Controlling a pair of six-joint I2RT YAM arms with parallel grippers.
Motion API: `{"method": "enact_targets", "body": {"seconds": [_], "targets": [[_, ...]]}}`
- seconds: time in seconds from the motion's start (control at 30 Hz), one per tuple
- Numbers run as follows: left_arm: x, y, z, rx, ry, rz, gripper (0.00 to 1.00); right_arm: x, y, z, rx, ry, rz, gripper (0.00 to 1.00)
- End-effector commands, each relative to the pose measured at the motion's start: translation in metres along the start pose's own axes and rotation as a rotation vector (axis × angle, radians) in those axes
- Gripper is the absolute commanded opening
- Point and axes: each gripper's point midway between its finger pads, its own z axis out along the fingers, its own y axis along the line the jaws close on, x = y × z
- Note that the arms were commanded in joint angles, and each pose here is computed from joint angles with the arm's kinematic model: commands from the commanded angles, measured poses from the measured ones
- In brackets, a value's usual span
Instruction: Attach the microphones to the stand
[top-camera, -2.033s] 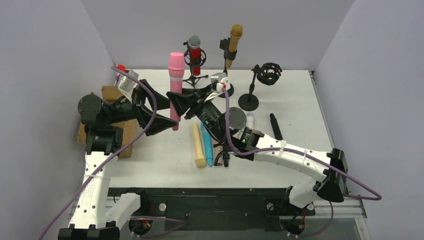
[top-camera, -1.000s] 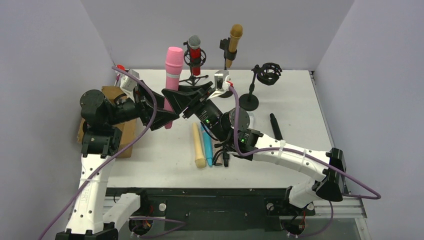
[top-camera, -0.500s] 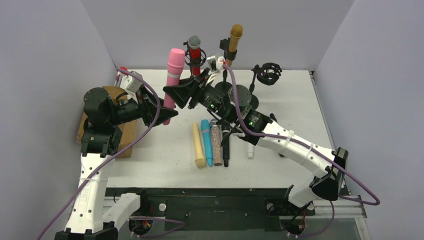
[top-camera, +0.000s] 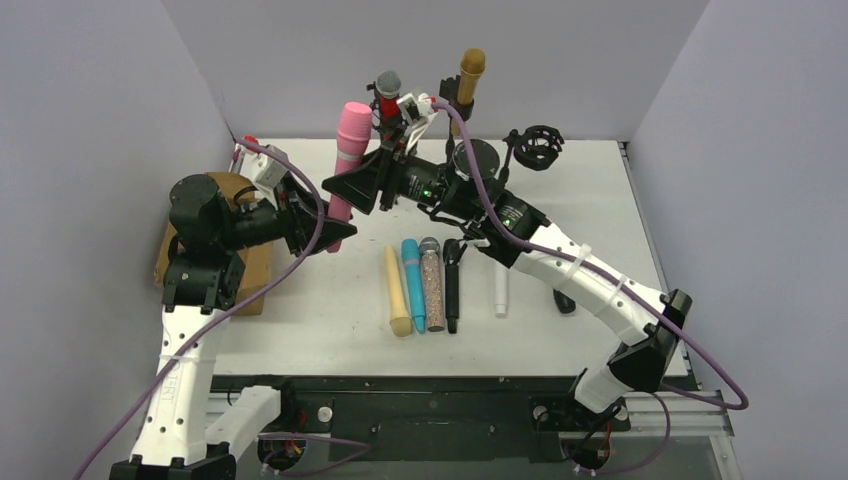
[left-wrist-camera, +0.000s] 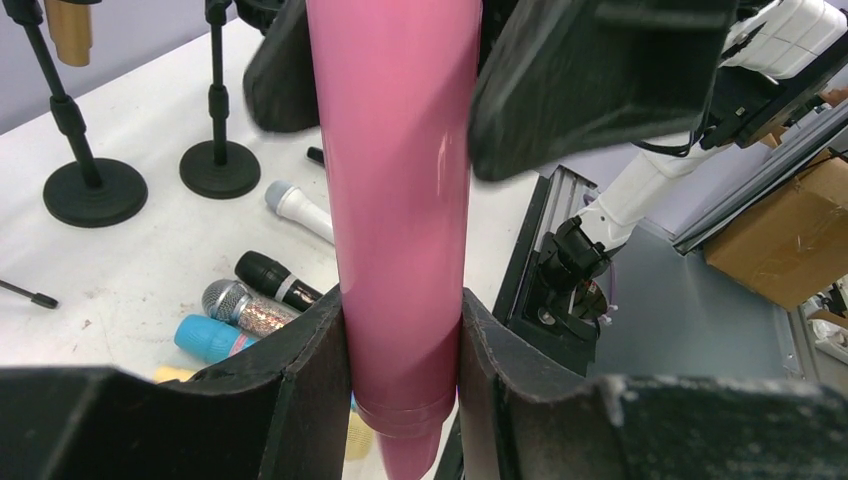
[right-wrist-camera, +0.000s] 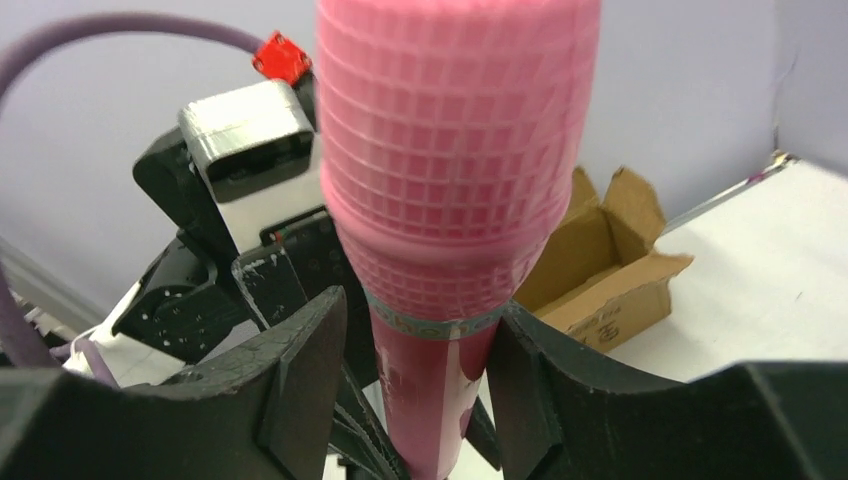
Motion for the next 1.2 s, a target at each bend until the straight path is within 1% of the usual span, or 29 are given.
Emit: {"method": "enact_targets", "body": {"seconds": [0.0,0.07,0.1,0.13,0.17,0.2,0.23,0.27,0.3,0.33,0.37,0.4,0.43,0.47,0.5,0.53,0.57,0.6,0.63,0.67,0.7,0.73,0.77,0.83,0.97,1.17], "targets": [[-0.007,-0.008,-0.001,0.029,-0.007,0.05,0.0,0.006,0.015,0.006,-0.072,0.054,0.04,0.46],[-0.006,-0.008,-0.001,0.033,-0.001,0.05,0.0,0.008,0.013,0.008,-0.069,0.063,0.042,0.4],[-0.006,-0.008,-0.001,0.034,0.0,0.049,0.0,0.007,0.013,0.007,-0.068,0.06,0.04,0.31],[-0.006,-0.008,-0.001,0.032,0.001,0.047,0.0,0.004,0.011,0.007,-0.06,0.051,0.037,0.26],[-0.006,-0.006,-0.001,0.024,0.001,0.046,0.0,0.0,0.011,0.004,-0.054,0.043,0.03,0.16],[-0.005,-0.005,-0.001,0.017,0.006,0.042,0.0,-0.005,0.005,0.001,-0.031,0.029,0.016,0.11],[-0.005,0.001,-0.001,-0.012,0.002,0.047,0.0,-0.012,0.005,-0.005,-0.022,0.013,0.004,0.03],[-0.004,0.005,-0.002,-0.038,0.01,0.029,0.18,-0.02,-0.006,-0.009,0.013,-0.003,-0.02,0.0],[-0.004,0.015,-0.002,-0.089,0.009,0.039,0.35,-0.029,-0.007,-0.018,0.029,-0.02,-0.042,0.0],[0.0,0.022,-0.002,-0.124,0.029,0.012,0.77,-0.035,-0.025,-0.026,0.096,-0.02,-0.085,0.0],[0.0,0.036,-0.005,-0.2,0.033,0.029,0.9,-0.046,-0.028,-0.036,0.126,-0.036,-0.117,0.0],[0.004,0.045,-0.006,-0.242,0.057,0.0,1.0,-0.054,-0.051,-0.048,0.211,-0.039,-0.164,0.0],[0.002,0.059,-0.009,-0.32,0.063,0.018,0.98,-0.075,-0.067,-0.065,0.289,-0.081,-0.203,0.0],[0.012,0.071,-0.011,-0.362,0.103,-0.021,0.97,-0.08,-0.08,-0.077,0.348,-0.075,-0.248,0.0],[0.016,0.082,-0.016,-0.428,0.133,-0.022,0.97,-0.099,-0.102,-0.099,0.456,-0.113,-0.279,0.0],[0.022,0.096,-0.018,-0.48,0.162,-0.04,0.97,-0.108,-0.112,-0.11,0.505,-0.126,-0.306,0.0],[0.026,0.1,-0.021,-0.5,0.187,-0.048,0.96,-0.126,-0.131,-0.133,0.598,-0.162,-0.327,0.0],[0.031,0.11,-0.022,-0.53,0.208,-0.064,0.96,-0.137,-0.138,-0.145,0.643,-0.181,-0.35,0.0],[0.034,0.112,-0.023,-0.54,0.223,-0.07,0.96,-0.151,-0.157,-0.167,0.742,-0.204,-0.368,0.0],[0.036,0.118,-0.024,-0.556,0.233,-0.075,0.96,-0.16,-0.166,-0.177,0.793,-0.209,-0.393,0.0],[0.037,0.121,-0.024,-0.562,0.237,-0.061,0.96,-0.169,-0.184,-0.197,0.883,-0.219,-0.401,0.0],[0.037,0.123,-0.025,-0.572,0.238,-0.049,0.96,-0.176,-0.193,-0.204,0.927,-0.222,-0.417,0.0],[0.037,0.125,-0.025,-0.572,0.239,-0.033,0.96,-0.182,-0.207,-0.221,1.007,-0.227,-0.424,0.0],[0.036,0.126,-0.025,-0.574,0.24,-0.018,0.96,-0.191,-0.224,-0.24,1.108,-0.218,-0.464,0.0],[0.037,0.128,-0.026,-0.574,0.25,-0.004,0.96,-0.192,-0.253,-0.253,1.207,-0.186,-0.498,0.0],[0.046,0.132,-0.023,-0.555,0.27,-0.007,0.96,-0.181,-0.283,-0.257,1.268,-0.126,-0.514,0.0]]}}
